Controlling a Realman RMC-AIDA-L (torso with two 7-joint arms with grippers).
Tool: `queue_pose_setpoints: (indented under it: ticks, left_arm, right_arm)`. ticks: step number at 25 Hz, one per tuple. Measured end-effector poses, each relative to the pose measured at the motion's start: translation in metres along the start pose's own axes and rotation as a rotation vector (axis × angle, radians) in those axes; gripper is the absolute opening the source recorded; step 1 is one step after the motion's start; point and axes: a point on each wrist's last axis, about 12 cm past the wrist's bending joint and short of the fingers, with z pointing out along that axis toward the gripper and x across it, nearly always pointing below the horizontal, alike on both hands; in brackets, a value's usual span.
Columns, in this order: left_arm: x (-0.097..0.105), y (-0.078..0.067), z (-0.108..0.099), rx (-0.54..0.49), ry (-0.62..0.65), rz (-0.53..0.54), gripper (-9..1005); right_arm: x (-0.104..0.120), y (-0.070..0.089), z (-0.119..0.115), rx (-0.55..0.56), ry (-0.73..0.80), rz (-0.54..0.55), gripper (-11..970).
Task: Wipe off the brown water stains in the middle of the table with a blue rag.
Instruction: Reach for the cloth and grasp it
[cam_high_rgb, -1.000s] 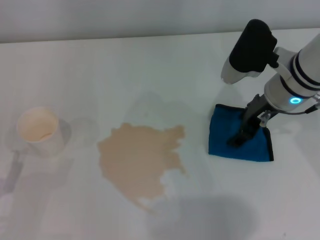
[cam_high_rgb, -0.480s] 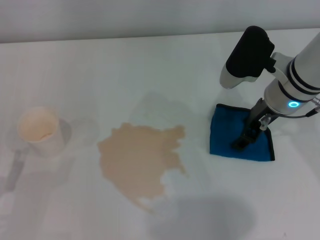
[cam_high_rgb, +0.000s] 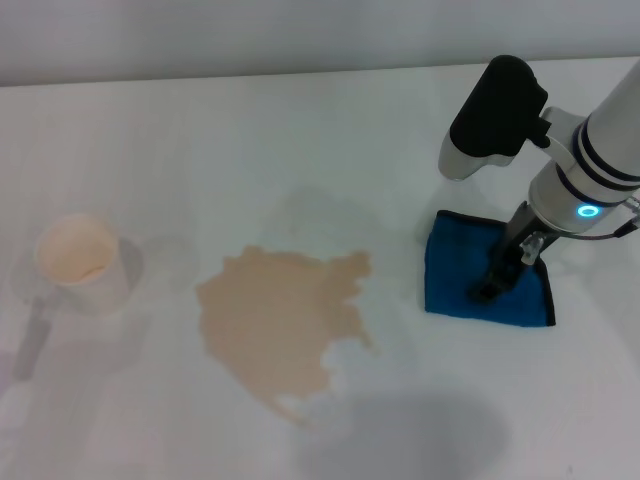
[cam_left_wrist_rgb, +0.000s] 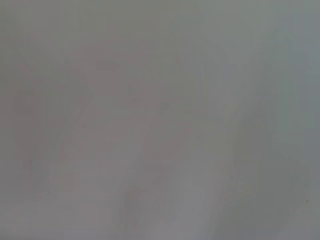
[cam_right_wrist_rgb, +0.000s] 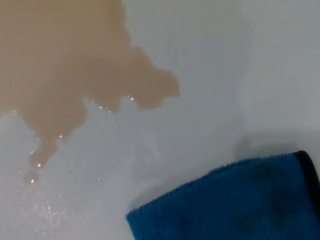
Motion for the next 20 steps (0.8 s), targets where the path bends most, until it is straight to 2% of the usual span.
queue_pose_setpoints:
  ticks: [3, 8, 11, 16, 20]
  left_arm:
    - [0.0, 0.0001, 0.0001, 0.0, 0.0, 0.0, 876]
    - [-0.0003, 0.0, 0.001, 0.001, -0.002, 0.0, 875]
    - [-0.0004, 0.0001, 0.0013, 0.0, -0.003, 0.0, 874]
    - [-0.0004, 0.0002, 0.0013, -0.001, -0.003, 0.0, 874]
    - [-0.0005, 0.0001, 0.0018, 0.0, -0.004, -0.001, 875]
  right_arm:
    - [-0.0009, 0.0014, -0.0017, -0.009, 0.017, -0.008, 754]
    - [-0.0052, 0.0019, -0.0049, -0.01, 0.027, -0.019, 615]
    - [-0.0059, 0.0024, -0.005, -0.008, 0.029, -0.024, 416]
    - [-0.0065, 0.002, -0.0053, -0.005, 0.025, -0.019, 184]
    - [-0.0053, 0.0024, -0.0042, -0.011, 0.033, -0.016, 155]
